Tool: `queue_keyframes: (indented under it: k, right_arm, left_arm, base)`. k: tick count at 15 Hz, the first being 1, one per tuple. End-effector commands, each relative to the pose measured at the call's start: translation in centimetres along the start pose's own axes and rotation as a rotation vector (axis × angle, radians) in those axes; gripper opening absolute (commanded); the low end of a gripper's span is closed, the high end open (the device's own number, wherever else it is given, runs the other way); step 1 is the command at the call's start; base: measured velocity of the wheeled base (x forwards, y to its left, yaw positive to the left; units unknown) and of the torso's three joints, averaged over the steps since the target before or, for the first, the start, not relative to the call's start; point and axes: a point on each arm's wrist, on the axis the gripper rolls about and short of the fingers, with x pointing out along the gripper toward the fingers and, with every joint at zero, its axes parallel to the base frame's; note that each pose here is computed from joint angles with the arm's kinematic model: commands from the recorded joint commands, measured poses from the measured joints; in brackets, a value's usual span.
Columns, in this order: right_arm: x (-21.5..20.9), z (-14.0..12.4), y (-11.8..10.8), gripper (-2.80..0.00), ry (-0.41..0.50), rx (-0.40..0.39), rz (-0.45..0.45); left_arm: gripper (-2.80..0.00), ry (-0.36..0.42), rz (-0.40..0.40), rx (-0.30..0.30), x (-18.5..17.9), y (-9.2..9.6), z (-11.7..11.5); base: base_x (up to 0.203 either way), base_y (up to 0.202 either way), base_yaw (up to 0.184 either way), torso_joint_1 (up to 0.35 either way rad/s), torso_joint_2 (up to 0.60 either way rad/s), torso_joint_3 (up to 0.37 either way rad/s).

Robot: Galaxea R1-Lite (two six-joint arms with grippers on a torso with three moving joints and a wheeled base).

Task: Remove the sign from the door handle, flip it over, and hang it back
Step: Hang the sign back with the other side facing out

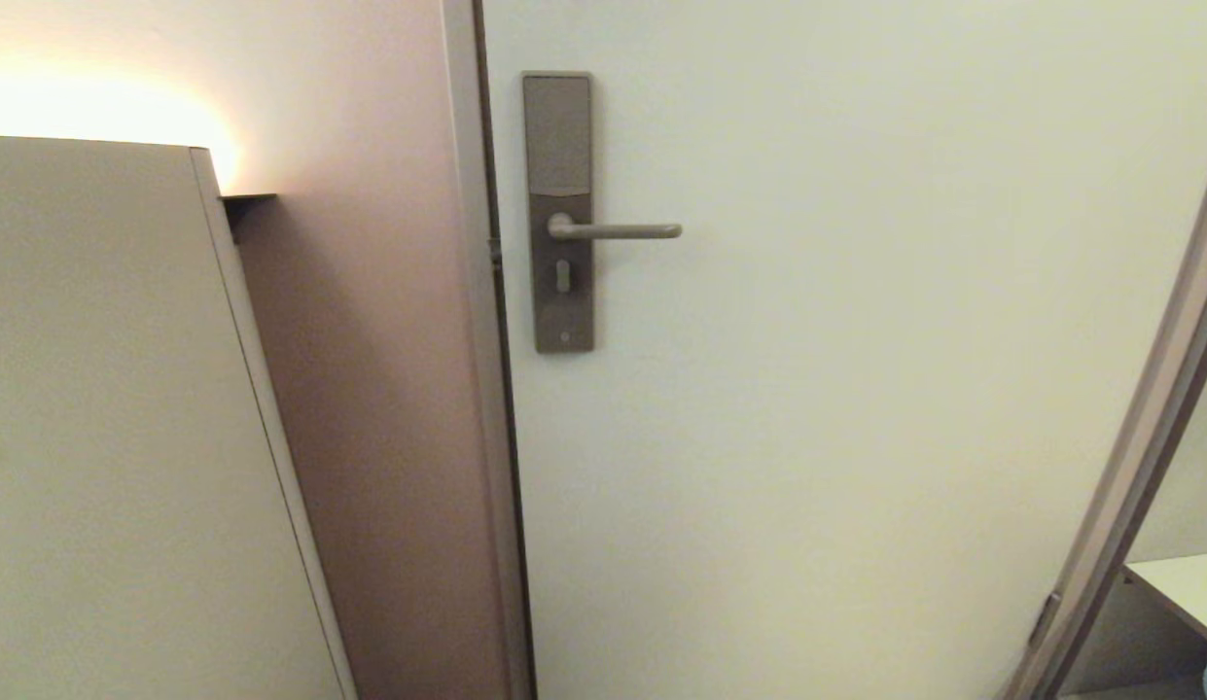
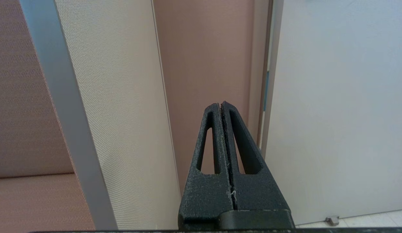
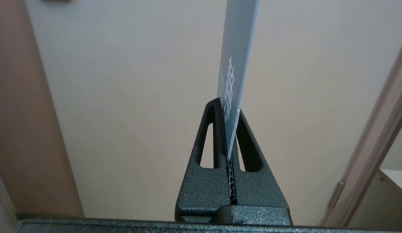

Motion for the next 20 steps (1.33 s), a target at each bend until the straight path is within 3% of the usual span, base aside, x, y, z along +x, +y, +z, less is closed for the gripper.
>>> queue_keyframes:
  k: [1,6,9,15,20]
  right_arm:
    - [-0.3,0.8,0.1,-2.8,-0.001,0.001,0.015]
    - [-0.9,3.5,0.2,-2.8,0.039,0.005,0.061]
    - [0.8,5.9,0.1,-2.8,0.113,0.012,0.066]
    - [9.1,10.5,-0.3,-2.8,0.235,0.023,0.079]
    - [18.2,13.5,-0.4,-2.8,0.24,0.022,0.091]
  left_arm:
    - [-2.8,0.0,-0.001,0.0,0.0,0.0,0.0]
    - [-2.8,0.0,-0.001,0.0,0.0,0.0,0.0]
    - [-2.8,0.0,0.0,0.0,0.0,0.0,0.0]
    - [-2.8,0.0,0.0,0.0,0.0,0.0,0.0]
    - [-2.8,-0.001,0.0,0.0,0.0,0.0,0.0]
  base:
    - [0.0,0.0,0.0,0.0,0.0,0.0]
    - [0.0,0.0,0.0,0.0,0.0,0.0]
    - [0.0,0.0,0.0,0.0,0.0,0.0]
    - [0.0,0.0,0.0,0.0,0.0,0.0]
    - [0.0,0.0,0.0,0.0,0.0,0.0]
